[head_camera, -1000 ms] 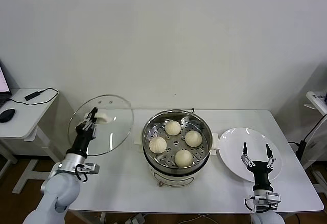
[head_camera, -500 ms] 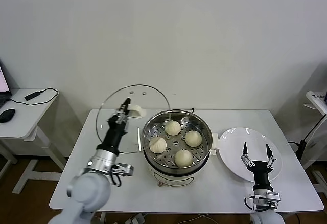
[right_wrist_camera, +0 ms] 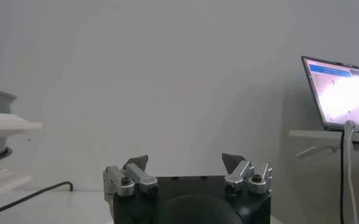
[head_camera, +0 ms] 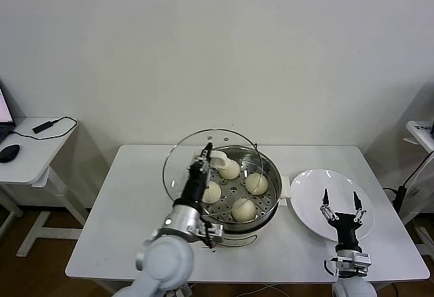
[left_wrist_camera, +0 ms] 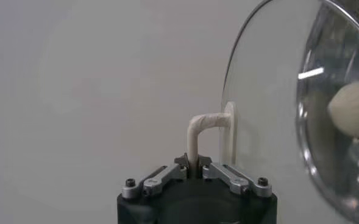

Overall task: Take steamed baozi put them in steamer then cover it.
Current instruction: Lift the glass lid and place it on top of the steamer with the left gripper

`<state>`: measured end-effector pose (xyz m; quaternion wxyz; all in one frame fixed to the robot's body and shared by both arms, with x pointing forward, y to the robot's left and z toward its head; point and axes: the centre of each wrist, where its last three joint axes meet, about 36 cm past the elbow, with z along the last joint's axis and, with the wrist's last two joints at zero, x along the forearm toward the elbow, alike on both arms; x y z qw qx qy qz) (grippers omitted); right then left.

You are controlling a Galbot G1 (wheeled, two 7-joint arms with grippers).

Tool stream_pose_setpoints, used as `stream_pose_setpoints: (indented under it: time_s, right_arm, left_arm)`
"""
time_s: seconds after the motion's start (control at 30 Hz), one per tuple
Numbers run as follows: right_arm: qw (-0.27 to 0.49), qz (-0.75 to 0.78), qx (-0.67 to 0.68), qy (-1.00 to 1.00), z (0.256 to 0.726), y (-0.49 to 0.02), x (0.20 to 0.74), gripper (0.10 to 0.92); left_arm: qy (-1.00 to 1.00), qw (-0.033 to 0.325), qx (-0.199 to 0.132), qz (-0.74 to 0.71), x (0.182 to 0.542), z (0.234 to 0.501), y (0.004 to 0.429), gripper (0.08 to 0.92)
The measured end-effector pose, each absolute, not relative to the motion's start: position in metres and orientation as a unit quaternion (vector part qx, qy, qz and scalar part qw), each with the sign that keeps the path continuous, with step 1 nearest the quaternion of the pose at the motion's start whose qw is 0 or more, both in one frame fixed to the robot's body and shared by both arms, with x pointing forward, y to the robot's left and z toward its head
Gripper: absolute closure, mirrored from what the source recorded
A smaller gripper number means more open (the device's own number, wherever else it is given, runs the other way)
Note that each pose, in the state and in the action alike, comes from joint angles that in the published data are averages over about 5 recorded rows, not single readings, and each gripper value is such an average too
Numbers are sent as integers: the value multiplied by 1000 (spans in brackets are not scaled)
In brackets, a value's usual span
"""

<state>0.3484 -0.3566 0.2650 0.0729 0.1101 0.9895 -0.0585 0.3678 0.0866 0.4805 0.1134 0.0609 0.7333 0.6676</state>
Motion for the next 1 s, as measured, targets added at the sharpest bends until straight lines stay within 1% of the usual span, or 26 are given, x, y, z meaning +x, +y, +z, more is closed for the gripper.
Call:
stream_pose_setpoints:
  time_s: [0.27,0.5,1.0]
  right_arm:
    - [70,-59,115,989,262,-359,350,200]
    - [68,-60,117,989,261,-361,351,200]
    - [66,-60,121,989,259,-364,350,200]
  left_arm:
    - [734,92,71,669,367,472,53,809]
    - [737,85,73,666,370,467,31,809]
    - [729,76,65,677,378,456,5,809]
